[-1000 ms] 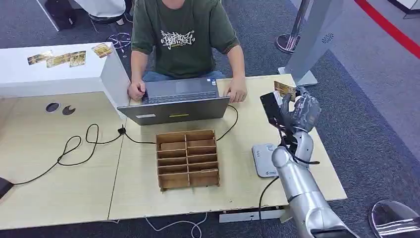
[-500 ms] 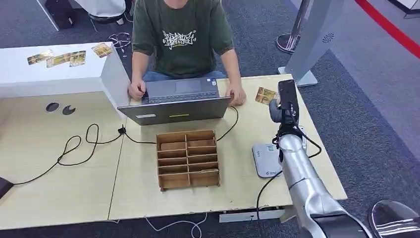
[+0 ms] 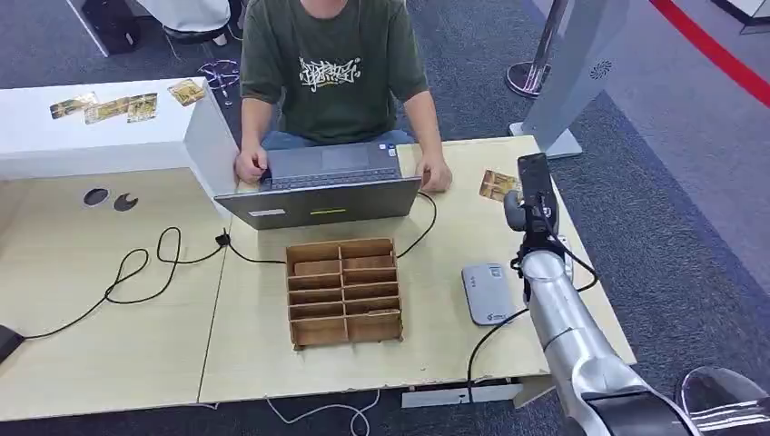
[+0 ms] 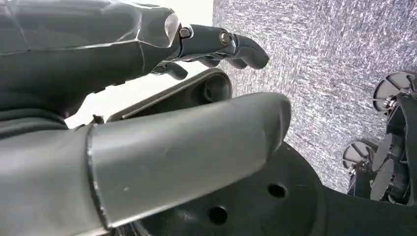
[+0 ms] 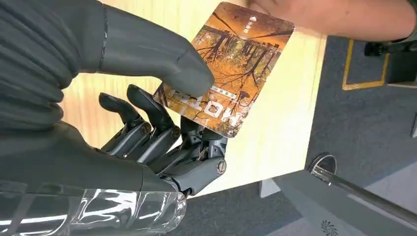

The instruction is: Pass the card to the sensor for recognition and then transmit it.

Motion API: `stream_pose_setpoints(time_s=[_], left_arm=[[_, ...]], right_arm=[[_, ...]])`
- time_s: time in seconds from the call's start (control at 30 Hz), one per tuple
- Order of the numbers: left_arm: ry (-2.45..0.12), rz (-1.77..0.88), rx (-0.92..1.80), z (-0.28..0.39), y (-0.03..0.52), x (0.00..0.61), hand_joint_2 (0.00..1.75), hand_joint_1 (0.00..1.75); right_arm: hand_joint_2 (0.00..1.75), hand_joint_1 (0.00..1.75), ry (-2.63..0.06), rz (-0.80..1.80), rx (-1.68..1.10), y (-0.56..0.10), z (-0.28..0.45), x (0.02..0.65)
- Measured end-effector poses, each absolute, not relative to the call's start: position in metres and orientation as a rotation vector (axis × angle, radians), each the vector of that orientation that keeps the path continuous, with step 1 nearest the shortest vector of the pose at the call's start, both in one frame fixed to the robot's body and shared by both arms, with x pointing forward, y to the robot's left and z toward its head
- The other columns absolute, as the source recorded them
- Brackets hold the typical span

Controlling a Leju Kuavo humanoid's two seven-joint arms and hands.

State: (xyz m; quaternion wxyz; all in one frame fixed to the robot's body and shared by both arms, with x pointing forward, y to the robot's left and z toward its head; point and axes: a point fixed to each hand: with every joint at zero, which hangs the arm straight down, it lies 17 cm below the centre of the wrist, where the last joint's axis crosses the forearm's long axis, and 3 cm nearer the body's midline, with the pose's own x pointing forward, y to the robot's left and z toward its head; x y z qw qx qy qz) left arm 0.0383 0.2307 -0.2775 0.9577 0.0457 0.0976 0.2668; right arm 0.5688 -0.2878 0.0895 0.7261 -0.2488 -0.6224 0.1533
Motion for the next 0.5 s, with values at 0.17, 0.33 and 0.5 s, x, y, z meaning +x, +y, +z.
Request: stream_pose_setpoints(time_s=[0.17, 0.33, 0.5], left_arm=[[0.200, 0.546, 0.094, -0.278, 0.231, 0.037, 0.00, 0.00], [0.194, 0.546, 0.097, -0.278, 0.232, 0.037, 0.00, 0.00], [0.195, 0.547, 0.098, -0.278, 0.232, 0.036, 0.00, 0.00]], right_arm=[[1.75, 1.75, -1.349, 0.341, -0.553, -0.296, 0.072, 0.553], [1.75, 1.75, -1.335, 0.336, -0.558, -0.302, 0.058, 0.534], [1.75, 1.75, -1.331, 0.341, -0.568, -0.305, 0.050, 0.518]])
